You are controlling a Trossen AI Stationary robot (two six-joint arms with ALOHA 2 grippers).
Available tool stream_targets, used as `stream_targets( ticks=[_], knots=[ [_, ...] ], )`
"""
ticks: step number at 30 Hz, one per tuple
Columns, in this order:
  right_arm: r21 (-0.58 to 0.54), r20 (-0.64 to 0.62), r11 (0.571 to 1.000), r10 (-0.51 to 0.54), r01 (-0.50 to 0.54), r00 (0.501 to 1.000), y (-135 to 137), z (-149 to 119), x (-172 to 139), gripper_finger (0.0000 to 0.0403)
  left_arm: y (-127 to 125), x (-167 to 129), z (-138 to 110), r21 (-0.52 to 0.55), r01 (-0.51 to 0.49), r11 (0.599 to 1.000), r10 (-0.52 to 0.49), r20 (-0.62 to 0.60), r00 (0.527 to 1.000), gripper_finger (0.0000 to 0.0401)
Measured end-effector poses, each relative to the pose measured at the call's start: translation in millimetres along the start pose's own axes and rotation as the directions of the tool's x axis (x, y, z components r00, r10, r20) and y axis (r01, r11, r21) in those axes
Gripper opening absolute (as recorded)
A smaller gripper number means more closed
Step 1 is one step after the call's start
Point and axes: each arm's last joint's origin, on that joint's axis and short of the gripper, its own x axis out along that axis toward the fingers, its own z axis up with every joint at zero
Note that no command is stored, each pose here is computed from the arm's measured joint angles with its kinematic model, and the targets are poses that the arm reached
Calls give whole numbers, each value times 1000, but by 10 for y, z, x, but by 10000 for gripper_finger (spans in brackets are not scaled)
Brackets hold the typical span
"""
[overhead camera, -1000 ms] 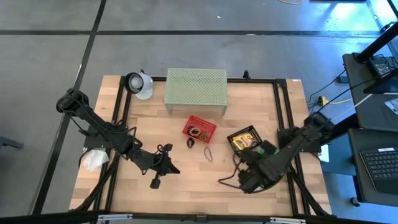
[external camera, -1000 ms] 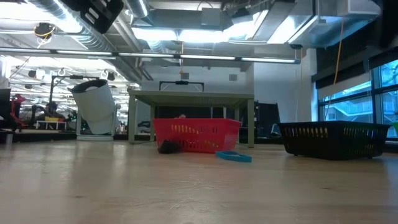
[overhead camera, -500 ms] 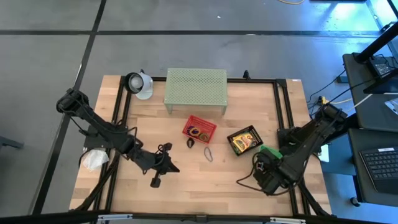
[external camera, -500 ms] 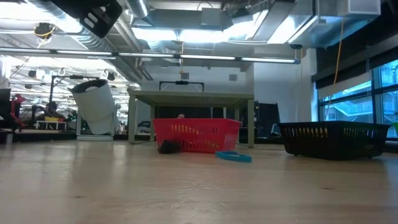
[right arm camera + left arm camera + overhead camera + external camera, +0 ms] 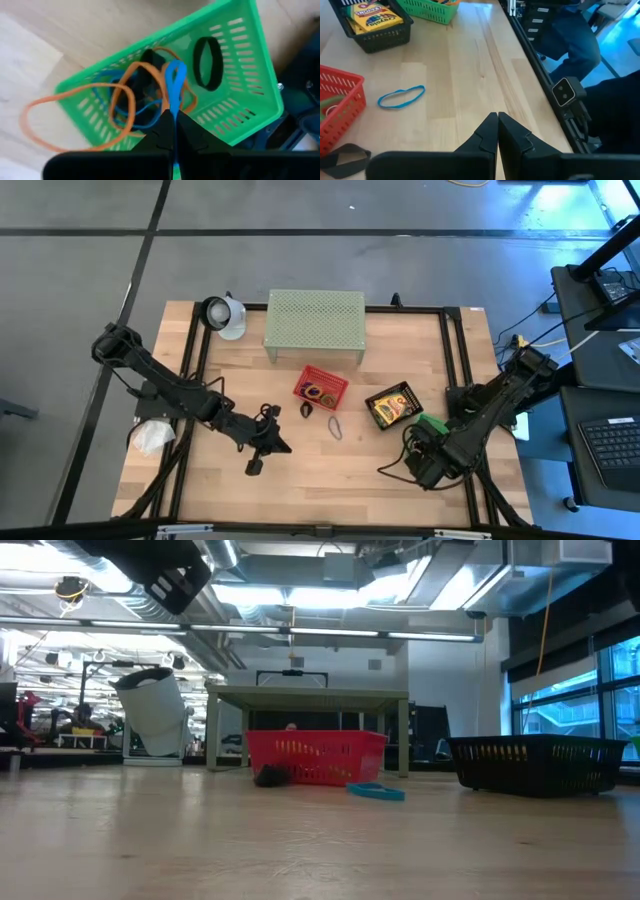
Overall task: Pick & Place Office Desk Supplies
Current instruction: Put the blue rubber band into the green bin, then put the black rubber band into the green bin
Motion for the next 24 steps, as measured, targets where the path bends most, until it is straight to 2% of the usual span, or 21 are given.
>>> stream_targets(
  ticks=[5, 8, 13, 17, 20, 24],
  knots=[
    [0, -49, 1000, -25, 25, 998, -25, 50, 122, 3, 39, 7, 12, 18, 0, 1000, 0, -2, 1000, 6],
    [2, -83, 999, -31, 32, 996, -35, 58, 181, 20, 61, 11, 19, 24, 2, 1000, -2, -3, 1000, 6],
    [-40, -132, 999, 24, -29, 991, -3, 38, 308, 77, 94, 16, 29, 42, -6, 999, 6, -2, 1000, 6],
    [2, -155, 1000, 27, -27, 988, -13, 28, 366, 142, 115, 19, 34, 70, -12, 997, 12, -1, 1000, 6],
    [55, -117, 998, 40, -34, 992, 7, 40, 327, 184, 134, 21, 38, 71, -18, 997, 18, -2, 1000, 6],
    [77, -38, 995, 58, -55, 998, 51, 71, 113, 204, 180, 26, 29, 63, 0, 998, 2, -31, 1000, 6]
  ],
)
